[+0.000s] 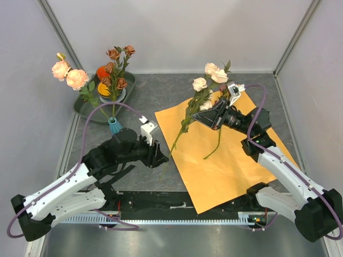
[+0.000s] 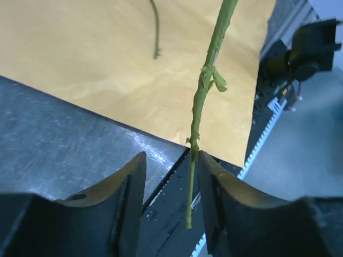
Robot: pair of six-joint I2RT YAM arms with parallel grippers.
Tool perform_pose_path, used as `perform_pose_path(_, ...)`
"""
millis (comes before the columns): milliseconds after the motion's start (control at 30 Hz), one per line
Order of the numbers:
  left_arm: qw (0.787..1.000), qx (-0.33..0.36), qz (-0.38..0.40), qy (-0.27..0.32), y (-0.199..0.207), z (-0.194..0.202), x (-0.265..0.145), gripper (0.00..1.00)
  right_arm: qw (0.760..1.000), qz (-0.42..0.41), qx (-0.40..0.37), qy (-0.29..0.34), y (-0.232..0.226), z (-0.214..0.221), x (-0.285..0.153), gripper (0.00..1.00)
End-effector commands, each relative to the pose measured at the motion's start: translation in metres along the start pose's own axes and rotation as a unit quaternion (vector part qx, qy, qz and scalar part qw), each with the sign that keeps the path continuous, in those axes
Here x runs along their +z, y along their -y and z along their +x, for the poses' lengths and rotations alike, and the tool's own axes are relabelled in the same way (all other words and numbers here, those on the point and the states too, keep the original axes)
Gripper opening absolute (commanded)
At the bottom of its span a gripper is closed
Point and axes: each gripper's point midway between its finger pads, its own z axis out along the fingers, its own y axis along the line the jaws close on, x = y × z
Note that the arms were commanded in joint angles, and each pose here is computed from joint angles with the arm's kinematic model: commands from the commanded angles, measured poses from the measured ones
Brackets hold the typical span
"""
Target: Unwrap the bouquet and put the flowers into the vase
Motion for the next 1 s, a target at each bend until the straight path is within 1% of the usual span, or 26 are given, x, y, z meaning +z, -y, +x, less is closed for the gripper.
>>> perform_pose_path(0,0.991,-0.013,-0.075,0.111,-0.012,-0.044,-0.042,0.63,0.997,-0.012,-0.054,0.05,-0.017,-0.029,0.011,0.0)
perform_pose_path(33,0.982,-0.017,-0.101,0.158,-0.018,-0.056,-0.063,0.73,0.997,-0.005,-0.06,0.058,-0.016,-0.032,0.014,0.0)
perform_pose_path(67,0.977,-0.023,-0.115,0.178,-0.021,-0.06,-0.075,0.77,0.993,0.025,-0.078,0.079,-0.006,-0.04,0.017,0.0)
perform_pose_path(100,0.97,-0.03,-0.127,0.203,-0.024,-0.065,-0.088,0.8,0.992,0.022,-0.089,0.086,-0.015,-0.043,0.023,0.0)
perform_pose_path(133,0.959,-0.037,-0.158,0.232,-0.034,-0.071,-0.102,0.81,0.99,0.035,-0.098,0.098,-0.013,-0.046,0.026,0.0)
perform_pose_path(167,0.95,-0.043,-0.164,0.264,-0.034,-0.076,-0.123,0.81,0.988,0.036,-0.111,0.105,-0.017,-0.044,0.033,0.0)
perform_pose_path(200,0.938,-0.051,-0.188,0.288,-0.042,-0.079,-0.136,0.82,0.982,0.063,-0.114,0.14,-0.012,-0.057,0.035,0.0)
perform_pose_path(267,0.922,-0.057,-0.197,0.328,-0.045,-0.083,-0.161,0.81,0.977,0.061,-0.117,0.169,-0.017,-0.062,0.044,0.0)
perform_pose_path(300,0.913,-0.061,-0.215,0.342,-0.051,-0.084,-0.169,0.8,0.971,0.076,-0.117,0.196,-0.014,-0.071,0.046,0.0)
perform_pose_path(367,0.903,-0.061,-0.223,0.362,-0.054,-0.084,-0.182,0.79,0.967,0.079,-0.12,0.21,-0.014,-0.07,0.061,0.0)
perform_pose_path(400,0.895,-0.06,-0.23,0.376,-0.056,-0.085,-0.191,0.78,0.959,0.095,-0.133,0.23,-0.014,-0.081,0.065,0.0)
perform_pose_path(433,0.892,-0.059,-0.237,0.38,-0.059,-0.084,-0.194,0.78,0.955,0.099,-0.145,0.239,-0.016,-0.083,0.071,0.0)
perform_pose_path(467,0.889,-0.059,-0.244,0.383,-0.062,-0.083,-0.196,0.78,0.957,0.1,-0.149,0.229,-0.016,-0.07,0.086,0.0)
perform_pose_path(500,0.883,-0.058,-0.254,0.392,-0.065,-0.083,-0.201,0.78,0.949,0.102,-0.182,0.235,-0.023,-0.075,0.093,0.0)
perform_pose_path(533,0.882,-0.055,-0.259,0.39,-0.068,-0.081,-0.199,0.78,0.942,0.11,-0.194,0.25,-0.026,-0.079,0.097,0.0)
perform_pose_path(567,0.88,-0.051,-0.264,0.392,-0.07,-0.081,-0.2,0.78,0.944,0.11,-0.204,0.237,-0.027,-0.063,0.113,0.0)
perform_pose_path(600,0.877,-0.044,-0.274,0.392,-0.073,-0.081,-0.2,0.78,0.933,0.115,-0.236,0.244,-0.034,-0.069,0.12,0.0)
perform_pose_path(633,0.878,-0.04,-0.28,0.387,-0.076,-0.08,-0.195,0.78,0.93,0.127,-0.245,0.244,-0.028,-0.064,0.13,0.0)
perform_pose_path(667,0.878,-0.037,-0.287,0.382,-0.078,-0.079,-0.193,0.78,0.927,0.119,-0.252,0.251,-0.04,-0.066,0.139,0.0)
perform_pose_path(700,0.874,-0.038,-0.303,0.377,-0.084,-0.078,-0.191,0.78,0.924,0.121,-0.261,0.251,-0.039,-0.065,0.145,0.0)
perform_pose_path(733,0.872,-0.04,-0.315,0.373,-0.088,-0.077,-0.189,0.78,0.918,0.132,-0.282,0.244,-0.031,-0.057,0.155,0.0)
perform_pose_path(767,0.868,-0.046,-0.326,0.373,-0.093,-0.076,-0.189,0.78,0.916,0.124,-0.288,0.25,-0.041,-0.06,0.164,0.0)
perform_pose_path(800,0.857,-0.052,-0.351,0.375,-0.1,-0.075,-0.192,0.77,0.915,0.123,-0.295,0.247,-0.042,-0.058,0.17,0.0)
perform_pose_path(833,0.853,-0.053,-0.365,0.37,-0.105,-0.074,-0.191,0.76,0.914,0.126,-0.306,0.235,-0.036,-0.05,0.181,0.0)
perform_pose_path(900,0.836,-0.06,-0.398,0.374,-0.115,-0.072,-0.197,0.74,0.912,0.115,-0.311,0.242,-0.045,-0.05,0.189,0.0)
perform_pose_path(967,0.828,-0.059,-0.414,0.374,-0.119,-0.072,-0.201,0.72,0.909,0.113,-0.317,0.244,-0.049,-0.049,0.199,0.0)
